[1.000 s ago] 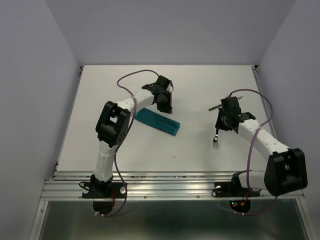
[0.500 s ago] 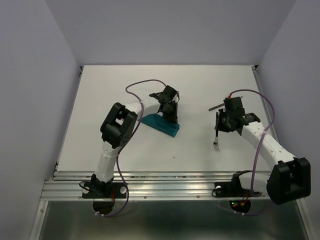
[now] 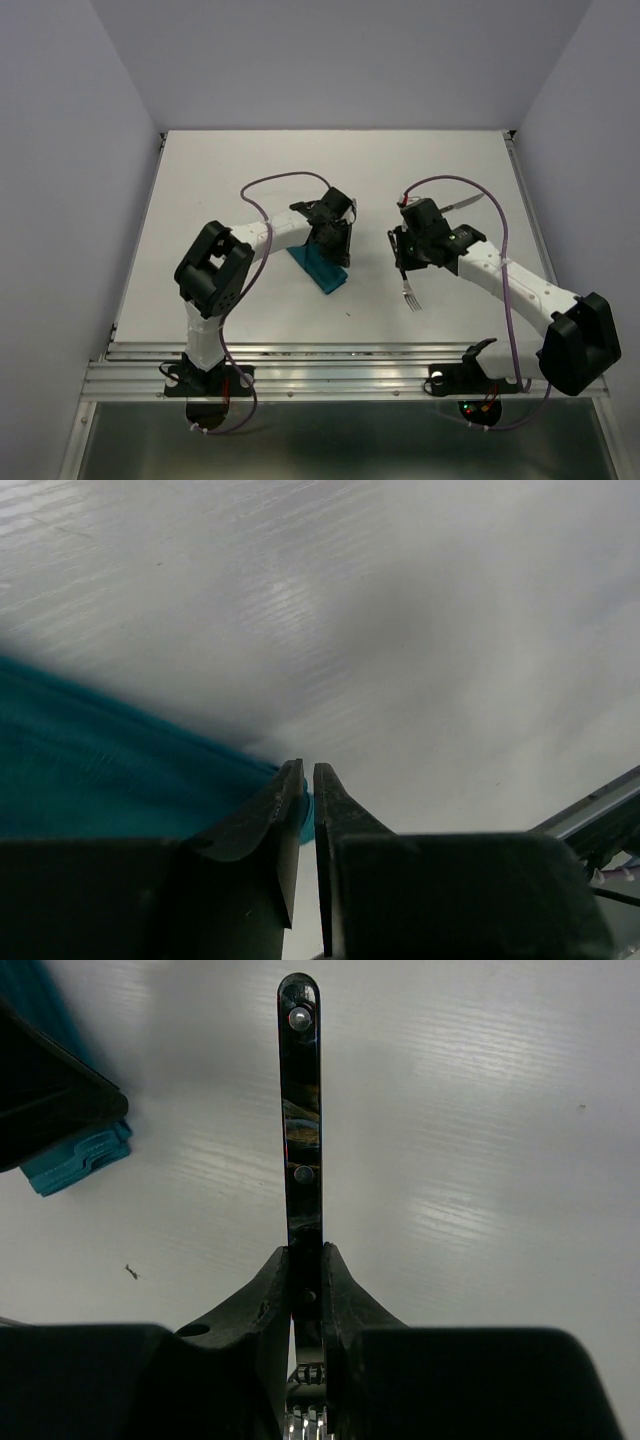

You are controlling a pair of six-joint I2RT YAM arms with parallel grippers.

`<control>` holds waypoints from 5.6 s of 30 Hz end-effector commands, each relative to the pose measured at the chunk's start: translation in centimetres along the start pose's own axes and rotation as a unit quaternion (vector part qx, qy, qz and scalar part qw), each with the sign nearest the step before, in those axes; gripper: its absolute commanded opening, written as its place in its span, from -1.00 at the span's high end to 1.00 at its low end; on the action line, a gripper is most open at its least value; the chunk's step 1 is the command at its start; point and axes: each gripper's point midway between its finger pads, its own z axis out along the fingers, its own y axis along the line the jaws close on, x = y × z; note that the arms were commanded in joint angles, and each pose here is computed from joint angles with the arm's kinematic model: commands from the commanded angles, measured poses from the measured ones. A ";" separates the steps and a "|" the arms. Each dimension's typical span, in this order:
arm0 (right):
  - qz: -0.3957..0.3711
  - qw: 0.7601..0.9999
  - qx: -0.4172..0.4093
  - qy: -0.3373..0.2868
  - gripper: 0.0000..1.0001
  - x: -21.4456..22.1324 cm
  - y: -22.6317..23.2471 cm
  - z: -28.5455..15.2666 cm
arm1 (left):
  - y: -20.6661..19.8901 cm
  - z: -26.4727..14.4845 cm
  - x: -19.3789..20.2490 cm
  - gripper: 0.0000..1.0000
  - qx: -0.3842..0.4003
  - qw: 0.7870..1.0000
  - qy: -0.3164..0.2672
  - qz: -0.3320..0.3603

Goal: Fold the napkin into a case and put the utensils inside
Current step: Move the smaller rectangle folded napkin to the center of the board, then stuff the fork into the folded napkin.

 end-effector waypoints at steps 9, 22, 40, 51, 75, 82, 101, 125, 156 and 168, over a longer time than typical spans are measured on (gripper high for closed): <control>-0.005 0.999 0.000 -0.037 0.99 -3.2 2.0 -0.3 | 0.2 -6.4 -1.5 0.77 -0.024 0.996 -0.082 0.004; -0.040 0.998 -0.004 -0.050 0.99 -2.6 2.3 -0.5 | 2.0 0.6 1.6 0.97 -0.015 1.000 -0.010 -0.008; -0.169 0.980 -0.101 -0.024 0.99 -3.0 10.1 0.1 | 7.1 -9.5 -5.8 0.97 0.006 0.992 -0.105 -0.072; -0.241 0.967 -0.076 0.025 0.99 -3.2 13.1 2.9 | 15.6 -9.9 -11.1 0.97 -0.069 0.975 -0.135 -0.162; -0.274 0.953 -0.040 0.121 0.99 -1.4 16.2 9.7 | 17.8 -5.5 -11.7 0.96 -0.079 0.978 -0.098 -0.169; -0.275 0.953 -0.043 0.116 0.99 -1.7 16.7 10.4 | 17.6 -5.5 -11.5 0.96 -0.072 0.979 -0.096 -0.163; -0.278 0.954 -0.058 0.092 0.99 -2.8 18.3 12.3 | 16.5 -10.8 -14.2 0.77 -0.086 0.975 -0.163 -0.127; -0.279 0.957 -0.052 0.063 0.99 -4.6 19.4 13.7 | 19.9 -5.6 -13.8 0.85 -0.107 0.978 -0.104 -0.147; -0.325 0.943 -0.054 0.036 0.99 -5.7 19.6 14.6 | 18.7 -3.8 -12.8 0.90 -0.073 0.986 -0.077 -0.127; -0.331 0.941 -0.059 0.032 0.99 -5.7 19.3 13.9 | 17.0 -2.9 -12.1 0.91 -0.066 0.990 -0.064 -0.109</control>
